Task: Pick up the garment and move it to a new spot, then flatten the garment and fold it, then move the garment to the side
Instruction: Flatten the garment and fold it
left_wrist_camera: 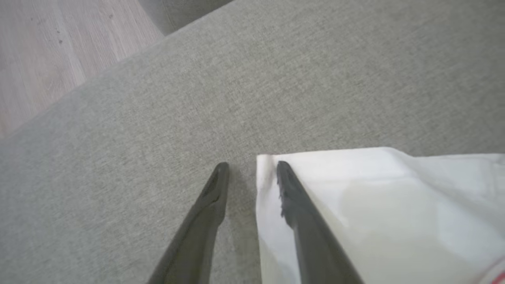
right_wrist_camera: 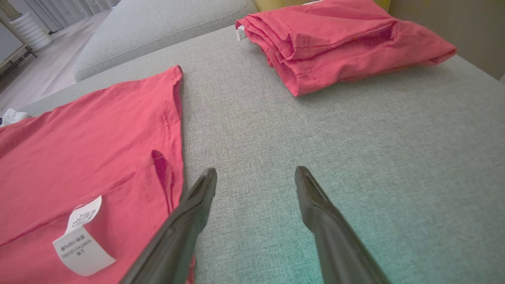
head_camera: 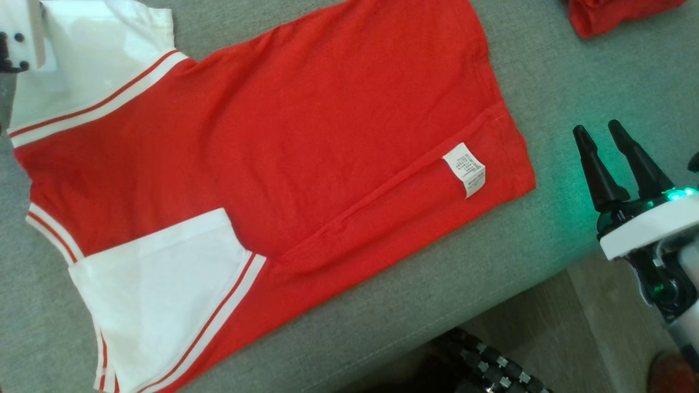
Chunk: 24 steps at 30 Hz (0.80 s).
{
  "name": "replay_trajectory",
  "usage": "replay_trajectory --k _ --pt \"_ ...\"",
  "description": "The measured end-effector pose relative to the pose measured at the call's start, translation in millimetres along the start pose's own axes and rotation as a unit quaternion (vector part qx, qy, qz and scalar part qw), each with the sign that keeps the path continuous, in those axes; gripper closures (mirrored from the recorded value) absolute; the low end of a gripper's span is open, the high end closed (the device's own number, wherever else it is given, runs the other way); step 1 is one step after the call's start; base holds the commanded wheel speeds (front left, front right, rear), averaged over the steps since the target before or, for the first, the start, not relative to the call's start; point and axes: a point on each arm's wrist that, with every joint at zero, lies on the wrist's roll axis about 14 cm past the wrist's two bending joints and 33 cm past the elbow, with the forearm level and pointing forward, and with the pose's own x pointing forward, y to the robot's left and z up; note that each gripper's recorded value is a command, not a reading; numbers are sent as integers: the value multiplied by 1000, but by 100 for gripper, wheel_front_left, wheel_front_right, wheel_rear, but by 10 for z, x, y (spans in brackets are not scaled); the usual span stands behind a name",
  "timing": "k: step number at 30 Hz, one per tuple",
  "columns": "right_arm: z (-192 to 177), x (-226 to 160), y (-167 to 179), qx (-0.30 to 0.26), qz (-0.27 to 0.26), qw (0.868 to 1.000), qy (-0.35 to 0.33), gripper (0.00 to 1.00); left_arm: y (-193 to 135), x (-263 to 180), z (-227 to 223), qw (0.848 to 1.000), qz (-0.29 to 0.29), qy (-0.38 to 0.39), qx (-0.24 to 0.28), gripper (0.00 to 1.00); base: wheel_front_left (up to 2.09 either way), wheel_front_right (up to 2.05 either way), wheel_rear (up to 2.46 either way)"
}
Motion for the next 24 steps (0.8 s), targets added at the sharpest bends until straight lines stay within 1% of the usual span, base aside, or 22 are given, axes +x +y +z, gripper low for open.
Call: replay_trajectory --k 2,3,4,5,8,11,15,19,21,24 --pt "7 -5 -9 0 -1 1000 -1 0 -10 -11 6 1000 -1 1 3 46 0 0 0" --pt "15 -9 -10 0 -2 1000 -2 0 -12 -12 -5 1000 0 1 2 55 0 0 0" --pt "23 -14 -11 0 -2 1000 -3 0 -29 -11 -23 1000 -5 3 -3 69 0 0 0" --pt "30 -19 -14 0 -2 1000 -4 0 -49 -14 -40 1000 -12 5 -9 100 0 0 0" --pt "49 -28 -17 0 -3 1000 -7 0 -105 -49 -68 999 -26 11 -17 100 0 0 0" --pt "83 -32 1 0 1 1000 -13 0 -99 -117 -56 1000 -26 -7 -4 100 0 0 0" --pt "164 -17 76 -9 14 1000 -18 0 -102 -310 125 996 -25 -78 20 100 0 0 0" --pt "352 95 199 -18 35 999 -24 0 -125 -597 353 986 -31 -159 34 100 0 0 0" --pt "408 201 280 -28 48 998 -7 0 -104 -727 409 980 -24 -193 41 100 0 0 0" --pt "464 410 484 -44 73 996 28 0 -71 -888 431 973 -21 -227 35 100 0 0 0"
